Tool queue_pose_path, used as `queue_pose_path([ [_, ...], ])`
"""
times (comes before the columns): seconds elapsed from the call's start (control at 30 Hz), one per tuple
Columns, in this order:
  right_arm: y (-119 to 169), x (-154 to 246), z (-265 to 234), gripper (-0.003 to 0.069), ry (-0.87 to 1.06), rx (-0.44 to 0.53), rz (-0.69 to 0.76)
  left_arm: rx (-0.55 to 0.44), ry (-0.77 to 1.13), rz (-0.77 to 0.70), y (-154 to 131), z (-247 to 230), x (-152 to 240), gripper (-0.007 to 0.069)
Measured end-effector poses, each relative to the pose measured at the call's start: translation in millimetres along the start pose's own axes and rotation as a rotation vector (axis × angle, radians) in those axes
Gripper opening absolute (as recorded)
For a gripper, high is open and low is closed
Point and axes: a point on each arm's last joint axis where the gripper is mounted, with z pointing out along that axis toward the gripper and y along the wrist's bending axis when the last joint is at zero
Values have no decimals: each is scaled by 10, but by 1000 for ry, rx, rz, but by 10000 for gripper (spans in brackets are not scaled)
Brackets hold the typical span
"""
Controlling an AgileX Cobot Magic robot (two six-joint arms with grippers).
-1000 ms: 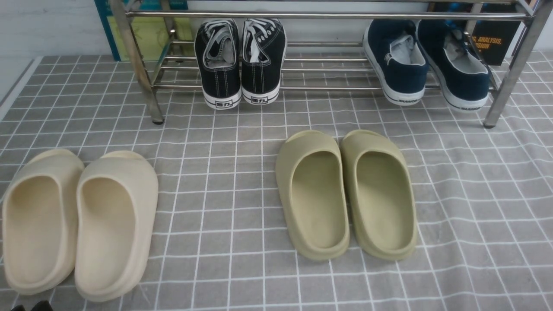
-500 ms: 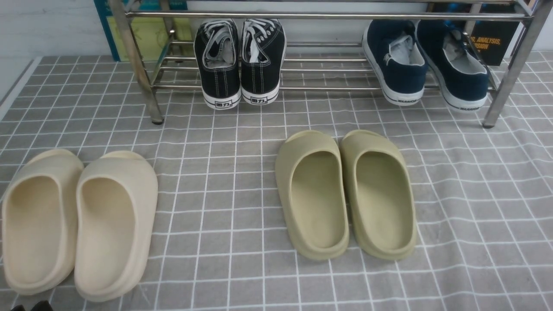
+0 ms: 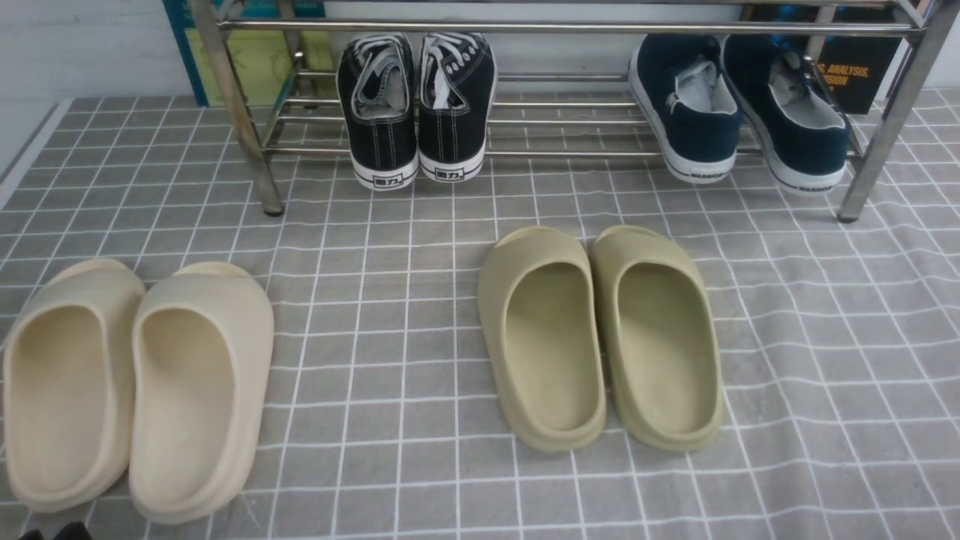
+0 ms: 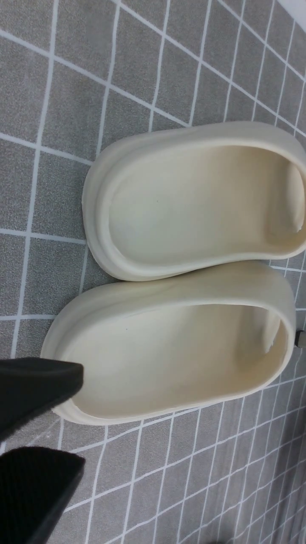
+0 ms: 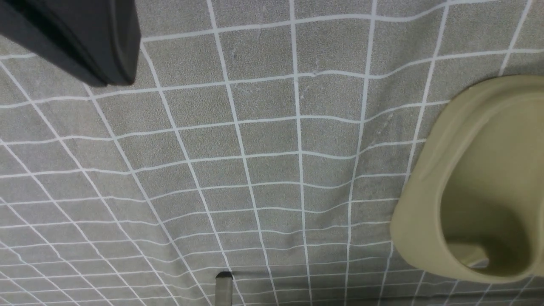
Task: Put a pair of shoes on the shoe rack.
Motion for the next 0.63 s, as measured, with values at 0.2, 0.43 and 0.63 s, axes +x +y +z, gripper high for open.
queue_pose_path([
  [0.2, 0, 0, 0, 15, 0, 0, 0, 0, 0, 0, 0, 0, 0, 239],
  [0.43, 0, 0, 0, 15, 0, 0, 0, 0, 0, 0, 0, 0, 0, 239],
  [0.63, 0, -3, -1, 18, -1, 0, 0, 0, 0, 0, 0, 0, 0, 239],
])
